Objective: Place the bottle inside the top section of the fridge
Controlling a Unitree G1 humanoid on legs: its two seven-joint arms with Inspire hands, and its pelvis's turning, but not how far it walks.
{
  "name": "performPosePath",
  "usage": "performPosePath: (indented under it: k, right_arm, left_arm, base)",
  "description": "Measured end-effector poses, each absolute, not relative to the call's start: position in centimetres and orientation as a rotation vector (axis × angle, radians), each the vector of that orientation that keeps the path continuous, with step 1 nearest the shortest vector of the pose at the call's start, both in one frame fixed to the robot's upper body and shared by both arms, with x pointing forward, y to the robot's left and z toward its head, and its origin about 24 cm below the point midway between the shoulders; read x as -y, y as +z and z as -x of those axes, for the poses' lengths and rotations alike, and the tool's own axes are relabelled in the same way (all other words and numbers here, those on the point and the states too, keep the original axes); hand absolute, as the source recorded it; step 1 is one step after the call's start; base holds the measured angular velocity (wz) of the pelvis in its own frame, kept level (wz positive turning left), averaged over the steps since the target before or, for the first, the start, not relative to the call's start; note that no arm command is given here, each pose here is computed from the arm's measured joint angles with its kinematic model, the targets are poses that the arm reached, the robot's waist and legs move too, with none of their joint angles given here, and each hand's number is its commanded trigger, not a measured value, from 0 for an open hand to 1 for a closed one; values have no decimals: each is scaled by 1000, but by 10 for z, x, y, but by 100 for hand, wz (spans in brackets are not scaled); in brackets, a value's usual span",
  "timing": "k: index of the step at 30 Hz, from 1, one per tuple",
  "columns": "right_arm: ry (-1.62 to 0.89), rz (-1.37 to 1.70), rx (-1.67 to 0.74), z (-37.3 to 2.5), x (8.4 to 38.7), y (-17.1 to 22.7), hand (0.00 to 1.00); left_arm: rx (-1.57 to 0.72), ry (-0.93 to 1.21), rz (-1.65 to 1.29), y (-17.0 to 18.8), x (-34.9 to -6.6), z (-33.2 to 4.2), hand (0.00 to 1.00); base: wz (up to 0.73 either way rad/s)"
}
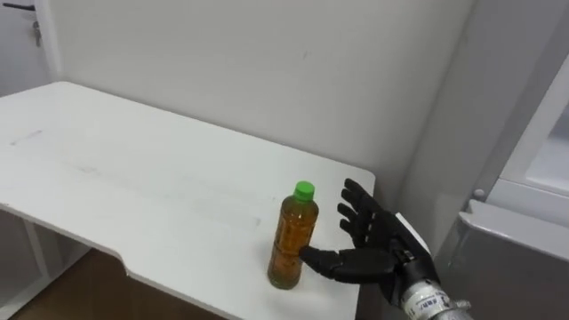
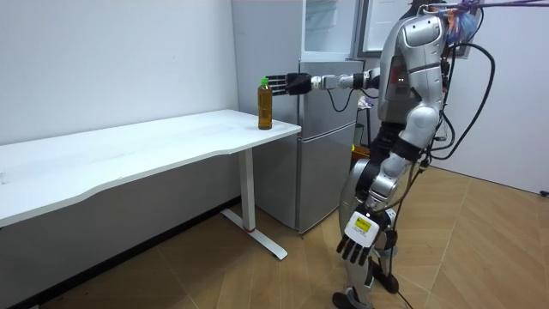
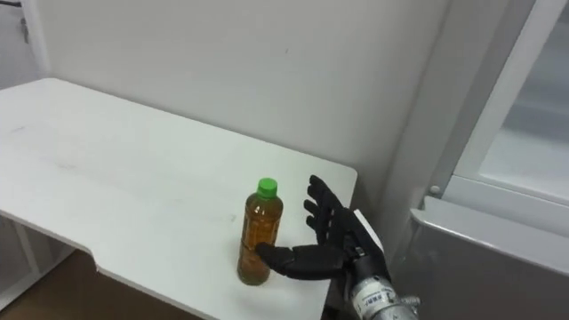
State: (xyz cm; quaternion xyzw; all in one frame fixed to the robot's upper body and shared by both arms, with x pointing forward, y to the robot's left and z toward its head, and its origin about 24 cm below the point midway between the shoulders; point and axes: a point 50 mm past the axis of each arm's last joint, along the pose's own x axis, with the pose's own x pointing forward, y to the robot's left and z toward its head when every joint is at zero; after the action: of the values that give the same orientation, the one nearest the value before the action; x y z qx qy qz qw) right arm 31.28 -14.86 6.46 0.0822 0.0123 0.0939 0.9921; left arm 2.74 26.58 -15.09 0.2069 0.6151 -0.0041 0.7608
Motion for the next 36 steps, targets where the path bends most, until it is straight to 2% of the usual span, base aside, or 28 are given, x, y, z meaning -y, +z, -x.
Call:
performPosePath:
  k: [22, 36]
  right_arm:
    - [45, -127, -148, -320, 160, 41, 0]
    - [13, -58, -321, -316, 168, 7, 0]
  left_arm:
    - [-1335, 20, -470, -146, -267, -26, 0]
    - [-1343, 32, -479, -145, -272, -29, 0]
  base:
    - [4]
    - [6]
